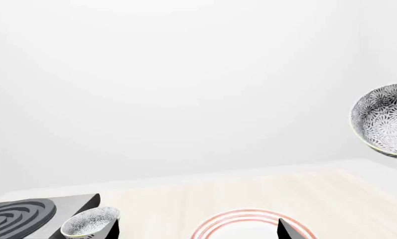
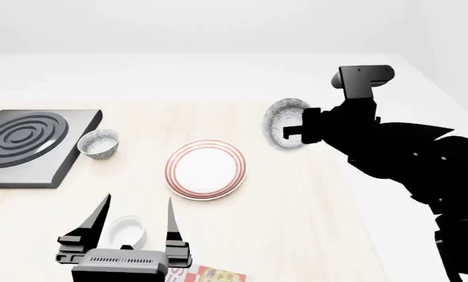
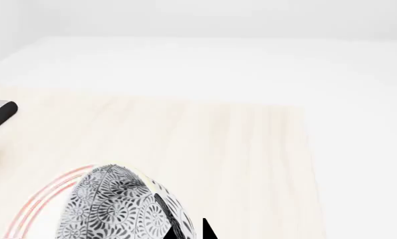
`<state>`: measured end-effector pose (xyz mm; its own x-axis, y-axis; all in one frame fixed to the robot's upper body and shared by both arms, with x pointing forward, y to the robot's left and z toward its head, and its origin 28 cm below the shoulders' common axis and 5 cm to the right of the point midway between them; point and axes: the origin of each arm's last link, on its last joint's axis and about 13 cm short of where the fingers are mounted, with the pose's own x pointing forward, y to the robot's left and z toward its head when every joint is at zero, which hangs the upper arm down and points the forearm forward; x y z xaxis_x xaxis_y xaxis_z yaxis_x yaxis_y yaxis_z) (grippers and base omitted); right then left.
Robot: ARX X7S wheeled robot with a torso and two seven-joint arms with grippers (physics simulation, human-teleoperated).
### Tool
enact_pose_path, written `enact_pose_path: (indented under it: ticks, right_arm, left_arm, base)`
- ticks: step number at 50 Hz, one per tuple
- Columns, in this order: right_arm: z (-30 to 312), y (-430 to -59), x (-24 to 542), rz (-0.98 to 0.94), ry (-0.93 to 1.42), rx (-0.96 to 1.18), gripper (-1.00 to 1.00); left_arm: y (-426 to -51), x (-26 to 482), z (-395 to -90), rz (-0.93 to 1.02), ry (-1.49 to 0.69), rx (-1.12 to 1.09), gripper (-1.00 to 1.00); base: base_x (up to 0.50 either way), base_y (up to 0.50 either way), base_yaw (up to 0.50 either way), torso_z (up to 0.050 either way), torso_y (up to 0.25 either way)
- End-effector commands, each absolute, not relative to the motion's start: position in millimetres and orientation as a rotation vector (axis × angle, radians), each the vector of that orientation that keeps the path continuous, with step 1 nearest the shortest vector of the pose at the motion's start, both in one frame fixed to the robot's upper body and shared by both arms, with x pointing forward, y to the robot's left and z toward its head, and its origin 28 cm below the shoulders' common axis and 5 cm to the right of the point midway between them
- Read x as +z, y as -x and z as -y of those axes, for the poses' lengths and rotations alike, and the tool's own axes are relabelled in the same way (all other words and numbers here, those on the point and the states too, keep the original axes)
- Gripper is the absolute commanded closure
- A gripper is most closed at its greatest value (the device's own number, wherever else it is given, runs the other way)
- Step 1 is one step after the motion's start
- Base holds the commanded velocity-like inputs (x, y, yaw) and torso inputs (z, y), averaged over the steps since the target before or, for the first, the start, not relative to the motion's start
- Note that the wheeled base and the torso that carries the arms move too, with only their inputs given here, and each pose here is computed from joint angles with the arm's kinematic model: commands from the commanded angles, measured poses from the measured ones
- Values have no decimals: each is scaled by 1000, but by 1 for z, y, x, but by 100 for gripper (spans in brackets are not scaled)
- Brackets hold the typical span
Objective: Pick the akita bowl next to the cookies box and place it on the plate.
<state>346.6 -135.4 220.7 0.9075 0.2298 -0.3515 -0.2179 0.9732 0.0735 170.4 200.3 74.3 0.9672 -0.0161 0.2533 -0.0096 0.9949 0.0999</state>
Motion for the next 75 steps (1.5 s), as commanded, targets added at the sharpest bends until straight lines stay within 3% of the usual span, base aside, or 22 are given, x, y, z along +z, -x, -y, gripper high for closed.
enact_pose_path:
  ticks: [1, 11, 36, 56, 75]
  right_arm:
    - [97, -401, 237, -282, 26, 281, 100]
    - [73, -431, 227, -250, -24, 300, 100]
    - [26, -414, 179, -326, -198, 382, 100]
    - [-1, -399, 167, -352, -199, 472, 100]
    - [-3, -399, 170, -351, -218, 494, 100]
  left_arm:
    - [-170, 74, -201, 257, -97, -4, -100]
    - [-171, 75, -202, 256, -91, -3, -100]
    - [-170, 75, -202, 256, -79, -6, -100]
    - [-166, 77, -201, 295, -85, -36, -100]
    - [-167, 76, -201, 296, -87, -44, -100]
  base:
    - [0, 0, 0, 0, 0]
    - [0, 0, 0, 0, 0]
    - [0, 0, 0, 0, 0]
    - [0, 0, 0, 0, 0]
    - [0, 0, 0, 0, -245]
